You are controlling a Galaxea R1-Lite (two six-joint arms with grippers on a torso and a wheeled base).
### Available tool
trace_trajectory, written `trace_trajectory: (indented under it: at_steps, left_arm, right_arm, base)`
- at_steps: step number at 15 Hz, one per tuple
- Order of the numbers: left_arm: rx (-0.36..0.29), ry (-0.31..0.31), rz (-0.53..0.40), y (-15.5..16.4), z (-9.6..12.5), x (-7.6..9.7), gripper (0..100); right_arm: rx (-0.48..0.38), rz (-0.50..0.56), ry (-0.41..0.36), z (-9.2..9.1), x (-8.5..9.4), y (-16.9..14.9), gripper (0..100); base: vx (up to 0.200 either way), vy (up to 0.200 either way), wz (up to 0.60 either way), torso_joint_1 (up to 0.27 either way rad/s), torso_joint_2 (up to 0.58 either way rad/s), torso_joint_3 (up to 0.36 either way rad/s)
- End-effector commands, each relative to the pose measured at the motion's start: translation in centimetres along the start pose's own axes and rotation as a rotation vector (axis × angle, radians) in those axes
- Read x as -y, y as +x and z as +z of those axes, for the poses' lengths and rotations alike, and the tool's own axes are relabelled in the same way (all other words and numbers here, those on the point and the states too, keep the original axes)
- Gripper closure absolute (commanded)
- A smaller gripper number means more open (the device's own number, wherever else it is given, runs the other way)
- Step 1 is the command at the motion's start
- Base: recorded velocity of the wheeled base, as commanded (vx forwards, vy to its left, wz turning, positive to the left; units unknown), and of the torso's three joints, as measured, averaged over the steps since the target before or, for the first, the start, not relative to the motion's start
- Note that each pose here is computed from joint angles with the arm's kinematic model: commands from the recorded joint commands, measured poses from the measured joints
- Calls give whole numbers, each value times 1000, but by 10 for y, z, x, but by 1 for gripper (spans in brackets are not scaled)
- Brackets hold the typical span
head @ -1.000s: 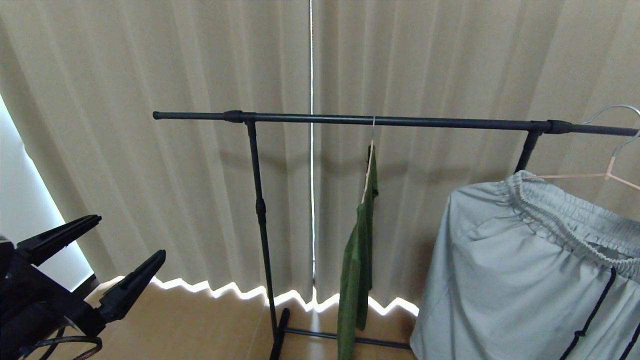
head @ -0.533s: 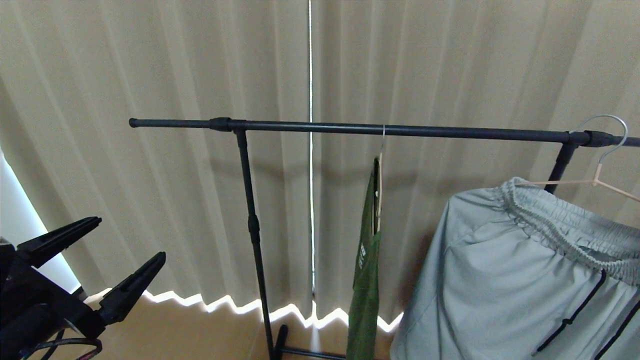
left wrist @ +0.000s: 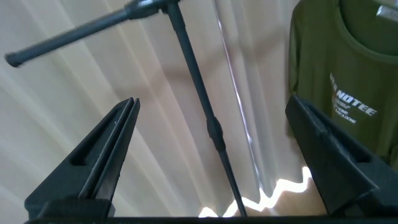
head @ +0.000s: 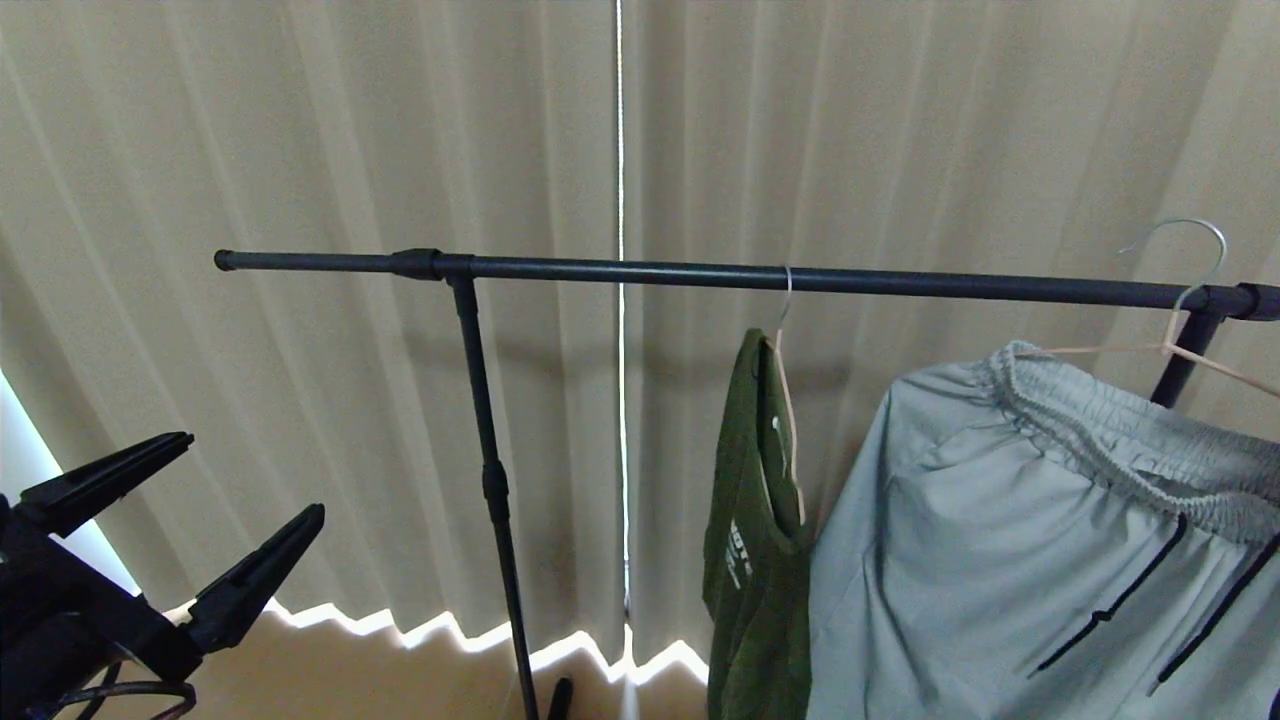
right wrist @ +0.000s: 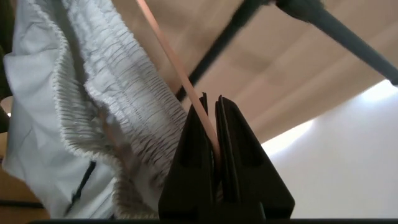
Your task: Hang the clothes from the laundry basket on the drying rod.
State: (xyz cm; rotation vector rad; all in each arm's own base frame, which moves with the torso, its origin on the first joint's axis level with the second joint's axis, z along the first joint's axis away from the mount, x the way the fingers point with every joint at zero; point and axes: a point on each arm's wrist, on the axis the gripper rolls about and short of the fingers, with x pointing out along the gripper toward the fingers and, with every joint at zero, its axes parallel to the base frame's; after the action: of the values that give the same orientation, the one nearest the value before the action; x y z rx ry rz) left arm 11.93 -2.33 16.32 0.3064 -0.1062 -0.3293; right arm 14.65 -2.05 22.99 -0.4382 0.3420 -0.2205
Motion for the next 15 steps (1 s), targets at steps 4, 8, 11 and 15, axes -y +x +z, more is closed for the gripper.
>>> trace_trajectory:
  at_steps: [4,8,11,15]
  left_arm:
    - [0,1,0,-2,-1,1,0]
    - [8,0,4,-4,0,0,0]
    - [12,0,5,-4,1,0,0]
    - [10,0,8,-5,1,0,0]
  right_arm:
    - [-90,0,-16,6,-11,76,100]
    - [-131,9,-22,2,-19,111,100]
    - [-133,-39,-22,3,-20,123,100]
    - [-132,-20,-30,2,-26,122,100]
  base:
    - [0,0,0,0,0,0]
    - [0,0,0,0,0,0]
    - [0,0,0,0,0,0]
    - [0,0,0,0,0,0]
